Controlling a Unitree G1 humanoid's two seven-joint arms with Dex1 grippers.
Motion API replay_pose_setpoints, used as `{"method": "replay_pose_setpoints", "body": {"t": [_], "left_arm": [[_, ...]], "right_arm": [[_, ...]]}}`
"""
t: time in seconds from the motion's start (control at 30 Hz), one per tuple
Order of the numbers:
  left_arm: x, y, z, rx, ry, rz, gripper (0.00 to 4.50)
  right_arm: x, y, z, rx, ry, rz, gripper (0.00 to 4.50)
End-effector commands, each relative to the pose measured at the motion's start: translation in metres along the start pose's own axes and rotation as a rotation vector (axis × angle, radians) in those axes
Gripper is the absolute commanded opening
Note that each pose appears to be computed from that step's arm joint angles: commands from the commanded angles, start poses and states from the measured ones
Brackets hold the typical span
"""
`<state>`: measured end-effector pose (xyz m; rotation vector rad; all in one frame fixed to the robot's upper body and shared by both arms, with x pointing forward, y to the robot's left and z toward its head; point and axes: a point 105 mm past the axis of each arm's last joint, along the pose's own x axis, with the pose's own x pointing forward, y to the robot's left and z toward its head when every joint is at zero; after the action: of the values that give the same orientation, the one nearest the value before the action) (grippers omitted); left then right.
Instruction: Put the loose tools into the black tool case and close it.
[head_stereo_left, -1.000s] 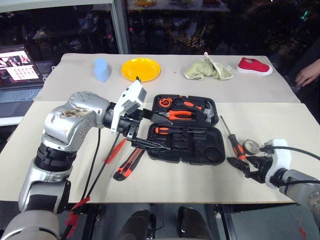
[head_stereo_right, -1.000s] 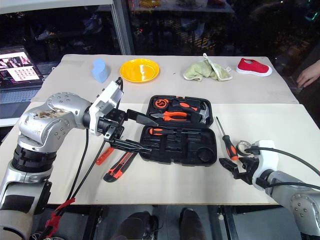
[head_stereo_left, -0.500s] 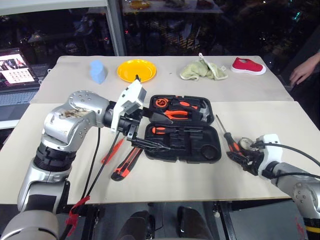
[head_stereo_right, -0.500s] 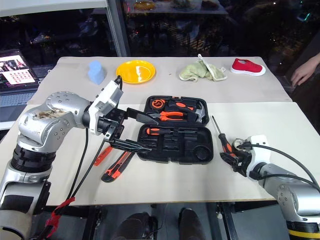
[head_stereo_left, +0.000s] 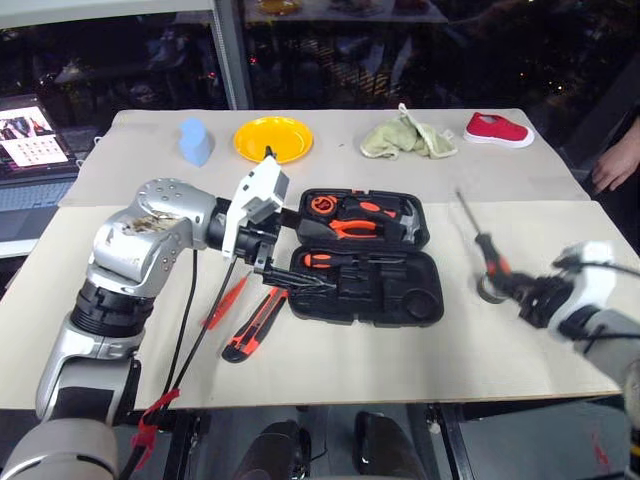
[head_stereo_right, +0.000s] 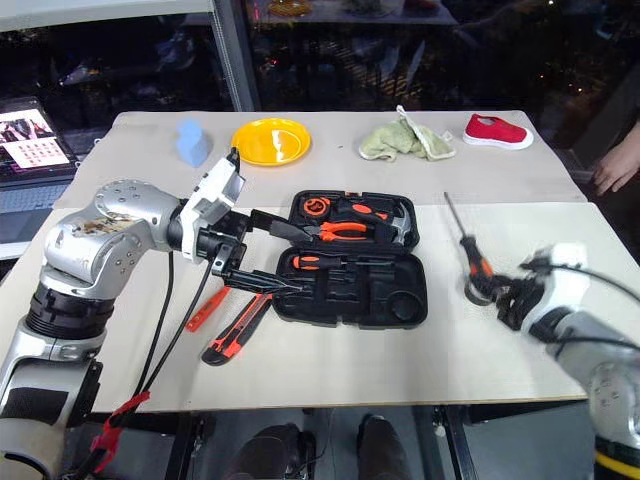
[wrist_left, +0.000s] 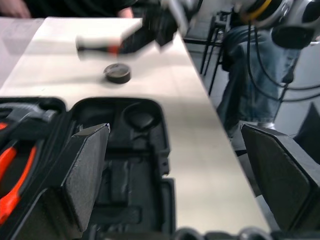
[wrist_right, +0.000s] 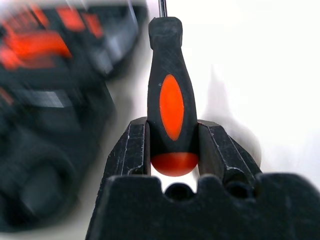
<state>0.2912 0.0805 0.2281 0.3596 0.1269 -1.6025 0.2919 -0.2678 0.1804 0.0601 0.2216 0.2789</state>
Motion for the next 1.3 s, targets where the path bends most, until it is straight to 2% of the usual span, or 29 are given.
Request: {"method": "replay_pose_setpoints", "body": {"t": [0.03, 0.13, 0.23, 0.3, 0.47, 0.73, 1.0, 1.3], "left_arm": [[-0.015, 0.004, 0.002, 0.036, 0.020, 0.043, 4.50], [-0.024, 0.004, -0.001, 0.033, 0.045, 0.042, 4.50], [-0.042, -0.004, -0.012, 0.057, 0.129, 0.037, 4.50], [-0.046, -0.008, -0.014, 0.061, 0.143, 0.037, 4.50], [-0.045, -0.013, -0.011, 0.068, 0.135, 0.042, 4.50], [-0.049, -0.022, -0.014, 0.053, 0.151, 0.086, 4.50], [-0.048, -0.021, -0.011, 0.060, 0.143, 0.102, 4.50], [-0.046, -0.017, -0.008, 0.072, 0.140, 0.106, 4.50]], "right_arm": [[0.000, 0.034, 0.041, -0.117, -0.074, 0.200, 0.98], [0.006, 0.068, 0.042, -0.317, -0.011, 0.418, 0.98], [0.019, 0.095, 0.024, -0.597, 0.101, 0.671, 0.98], [0.032, 0.095, 0.015, -0.725, 0.141, 0.720, 0.98], [0.055, 0.090, 0.003, -0.887, 0.194, 0.791, 0.98], [0.084, 0.073, -0.006, -1.002, 0.240, 0.799, 0.98], [0.083, 0.073, -0.007, -1.014, 0.253, 0.839, 0.98], [0.076, 0.066, -0.009, -0.959, 0.274, 0.811, 0.98]]}}
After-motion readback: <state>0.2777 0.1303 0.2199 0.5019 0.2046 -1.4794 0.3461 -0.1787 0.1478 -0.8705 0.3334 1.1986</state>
